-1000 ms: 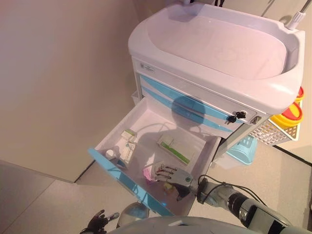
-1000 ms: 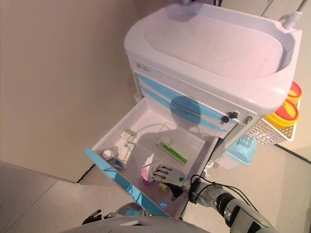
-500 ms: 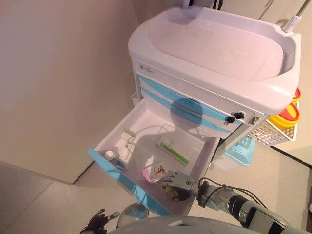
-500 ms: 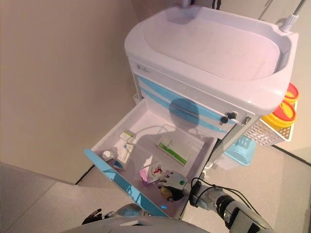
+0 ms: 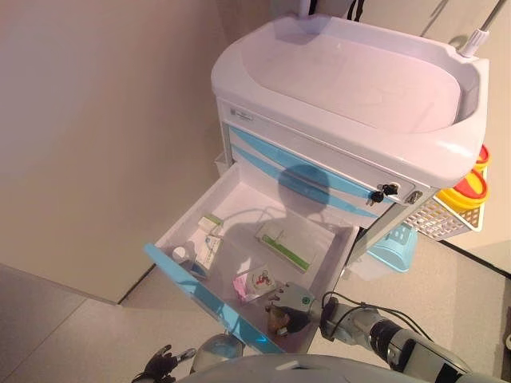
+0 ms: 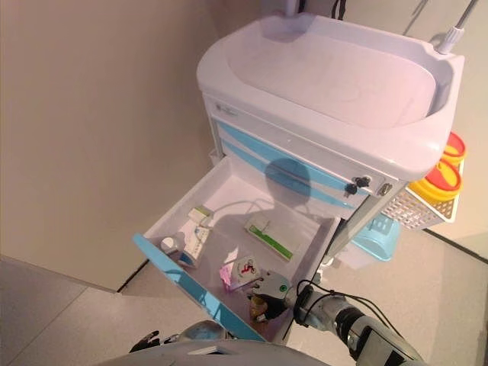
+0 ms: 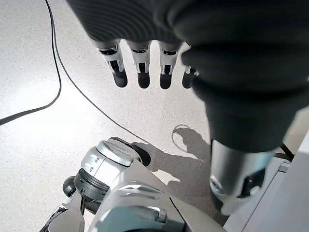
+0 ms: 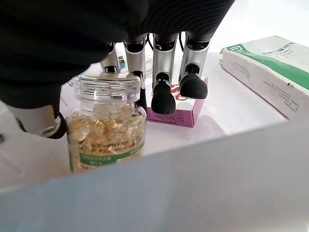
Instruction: Open the drawer and pick up the medicine
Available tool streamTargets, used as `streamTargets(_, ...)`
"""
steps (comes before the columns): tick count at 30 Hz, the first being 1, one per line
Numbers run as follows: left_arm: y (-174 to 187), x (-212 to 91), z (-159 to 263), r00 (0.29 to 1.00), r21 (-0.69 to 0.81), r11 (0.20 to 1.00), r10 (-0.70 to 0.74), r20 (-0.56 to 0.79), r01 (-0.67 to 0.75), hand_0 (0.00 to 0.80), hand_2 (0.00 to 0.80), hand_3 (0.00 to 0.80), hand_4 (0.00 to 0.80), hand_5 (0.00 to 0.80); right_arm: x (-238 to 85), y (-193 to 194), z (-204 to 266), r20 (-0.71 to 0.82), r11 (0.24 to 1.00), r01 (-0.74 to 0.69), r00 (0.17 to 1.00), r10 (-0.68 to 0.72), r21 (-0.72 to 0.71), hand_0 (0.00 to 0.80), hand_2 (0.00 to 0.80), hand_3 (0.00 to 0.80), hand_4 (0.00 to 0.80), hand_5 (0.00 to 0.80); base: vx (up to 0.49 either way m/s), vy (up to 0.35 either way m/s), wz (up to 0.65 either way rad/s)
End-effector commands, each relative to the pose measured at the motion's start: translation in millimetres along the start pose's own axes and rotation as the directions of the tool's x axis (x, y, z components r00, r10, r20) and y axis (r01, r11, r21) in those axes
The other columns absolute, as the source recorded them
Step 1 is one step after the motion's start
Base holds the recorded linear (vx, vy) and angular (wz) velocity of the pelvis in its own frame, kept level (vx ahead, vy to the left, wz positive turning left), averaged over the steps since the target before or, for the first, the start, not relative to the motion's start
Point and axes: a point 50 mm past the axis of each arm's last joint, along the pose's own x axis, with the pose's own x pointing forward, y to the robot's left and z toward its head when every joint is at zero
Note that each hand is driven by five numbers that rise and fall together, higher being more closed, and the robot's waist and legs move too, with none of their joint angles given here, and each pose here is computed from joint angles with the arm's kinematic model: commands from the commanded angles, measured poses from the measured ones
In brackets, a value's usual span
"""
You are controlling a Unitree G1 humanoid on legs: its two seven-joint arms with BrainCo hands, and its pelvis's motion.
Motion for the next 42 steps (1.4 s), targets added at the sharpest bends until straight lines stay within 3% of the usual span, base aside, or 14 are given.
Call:
streamTargets(1, -11.7, 3.3, 2.4, 1.0, -0.01, 1.0, -0.011, -0.021, 0.011, 0.0, 0.0, 0.0, 0.0, 0.0, 6.3, -11.8, 5.5, 0.048, 0.998, 0.061, 0.997, -0.061, -0.003, 0.8, 0.8, 0.8, 0.8, 0.8, 0.0, 0.0, 0.0)
streamTargets(19, -11.7, 4.1, 5.4, 1.0, -0.044, 0.999, -0.003, -0.017, 0.002, 0.0, 0.0, 0.0, 0.0, 0.0, 14.3, -54.2, -3.9, 0.032, 0.973, 0.227, 0.974, -0.226, -0.029, 0.8, 0.8, 0.8, 0.8, 0.8, 0.003, 0.002, -0.02)
streamTargets(25, -9.1, 4.8, 8.3, 1.0, -0.072, 0.997, 0.014, -0.02, -0.016, 0.0, 0.0, 0.0, 0.0, 0.0, 10.7, -98.9, -11.4, 0.079, 0.953, 0.295, 0.954, -0.29, -0.063, 0.8, 0.8, 0.8, 0.8, 0.8, 0.015, 0.007, -0.09)
streamTargets(35, -8.2, 5.9, 12.6, 0.999, -0.098, 0.995, 0.031, -0.025, -0.033, 0.0, 0.0, 0.0, 0.0, 0.0, 1.8, -142.1, -14.3, 0.131, 0.931, 0.355, 0.93, -0.342, -0.085, 0.8, 0.8, 0.8, 0.8, 0.8, 0.006, 0.007, -0.06)
streamTargets(42, -5.3, 6.4, 16.0, 0.999, -0.115, 0.993, 0.038, -0.023, -0.04, 0.0, 0.0, 0.0, 0.0, 0.0, -12.7, -190.5, -18.8, 0.111, 0.922, 0.384, 0.915, -0.387, 0.046, 0.8, 0.8, 0.8, 0.8, 0.8, -0.007, 0.02, -0.07)
